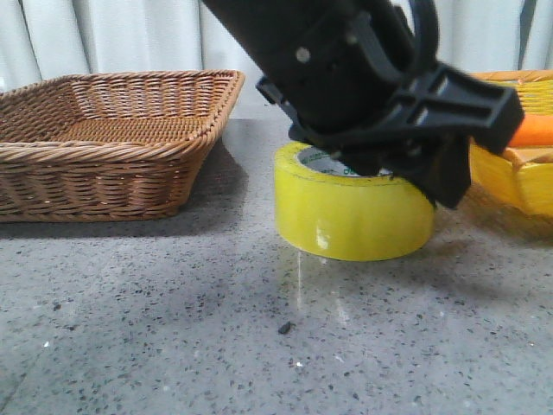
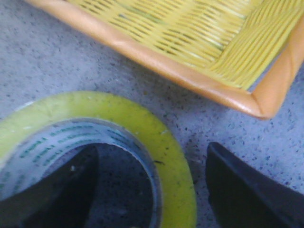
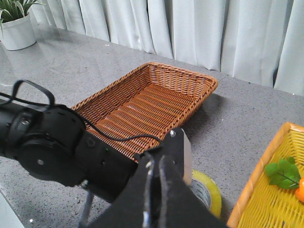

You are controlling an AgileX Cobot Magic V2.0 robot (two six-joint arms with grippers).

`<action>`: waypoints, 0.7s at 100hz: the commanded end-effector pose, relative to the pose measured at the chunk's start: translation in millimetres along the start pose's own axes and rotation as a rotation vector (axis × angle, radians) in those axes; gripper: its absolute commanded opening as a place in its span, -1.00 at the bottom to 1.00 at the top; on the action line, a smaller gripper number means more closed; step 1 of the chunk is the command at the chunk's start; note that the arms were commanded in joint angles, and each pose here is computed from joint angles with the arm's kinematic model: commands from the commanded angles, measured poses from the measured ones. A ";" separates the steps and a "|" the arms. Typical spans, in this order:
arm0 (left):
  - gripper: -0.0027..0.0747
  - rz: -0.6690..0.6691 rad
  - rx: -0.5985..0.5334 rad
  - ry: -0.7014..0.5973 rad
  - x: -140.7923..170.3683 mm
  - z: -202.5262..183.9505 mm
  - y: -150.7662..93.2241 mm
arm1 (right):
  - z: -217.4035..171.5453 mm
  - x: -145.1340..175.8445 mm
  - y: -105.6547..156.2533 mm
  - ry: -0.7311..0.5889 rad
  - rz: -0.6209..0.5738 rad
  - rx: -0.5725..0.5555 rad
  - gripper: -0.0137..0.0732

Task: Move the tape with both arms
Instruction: 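Lower the left gripper onto the tape roll and grasp its rim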

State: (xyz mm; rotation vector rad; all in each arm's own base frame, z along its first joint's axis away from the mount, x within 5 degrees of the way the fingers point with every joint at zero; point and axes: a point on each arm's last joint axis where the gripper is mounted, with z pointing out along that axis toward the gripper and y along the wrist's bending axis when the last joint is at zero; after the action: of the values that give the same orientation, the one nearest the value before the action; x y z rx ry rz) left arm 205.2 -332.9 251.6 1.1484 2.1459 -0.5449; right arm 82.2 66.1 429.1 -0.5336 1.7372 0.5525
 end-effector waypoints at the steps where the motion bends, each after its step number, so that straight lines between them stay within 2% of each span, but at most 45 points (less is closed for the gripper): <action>1: 0.20 0.003 0.006 -0.102 -19.3 -16.1 -3.3 | -4.6 -12.6 0.0 -0.092 -0.007 0.006 -0.86; 13: 0.11 0.001 0.005 -0.098 -18.8 -15.4 -2.5 | -4.5 -11.8 -0.1 -0.084 -0.007 0.006 -0.86; 30: -0.42 0.001 0.003 -0.084 -17.2 -13.6 -1.7 | -4.4 -10.7 -0.1 -0.071 -0.007 0.006 -0.86; 42: -0.69 0.001 0.004 -0.074 -16.4 -13.5 -1.7 | -4.4 -10.3 -0.1 -0.066 -0.006 0.006 -0.86; 51: -0.78 0.002 0.004 -0.079 -17.9 -14.2 -1.8 | -4.4 -10.1 -0.1 -0.065 -0.006 0.006 -0.86; 70: -0.80 0.034 -0.002 -0.070 -35.5 -27.6 -2.7 | -4.4 -9.2 -0.1 -0.054 -0.006 0.006 -0.86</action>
State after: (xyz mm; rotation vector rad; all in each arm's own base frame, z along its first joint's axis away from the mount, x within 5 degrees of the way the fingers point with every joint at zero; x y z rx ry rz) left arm 206.2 -336.2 252.8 1.1921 2.2033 -0.5170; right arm 81.5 65.8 426.1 -0.5420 1.7704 0.5482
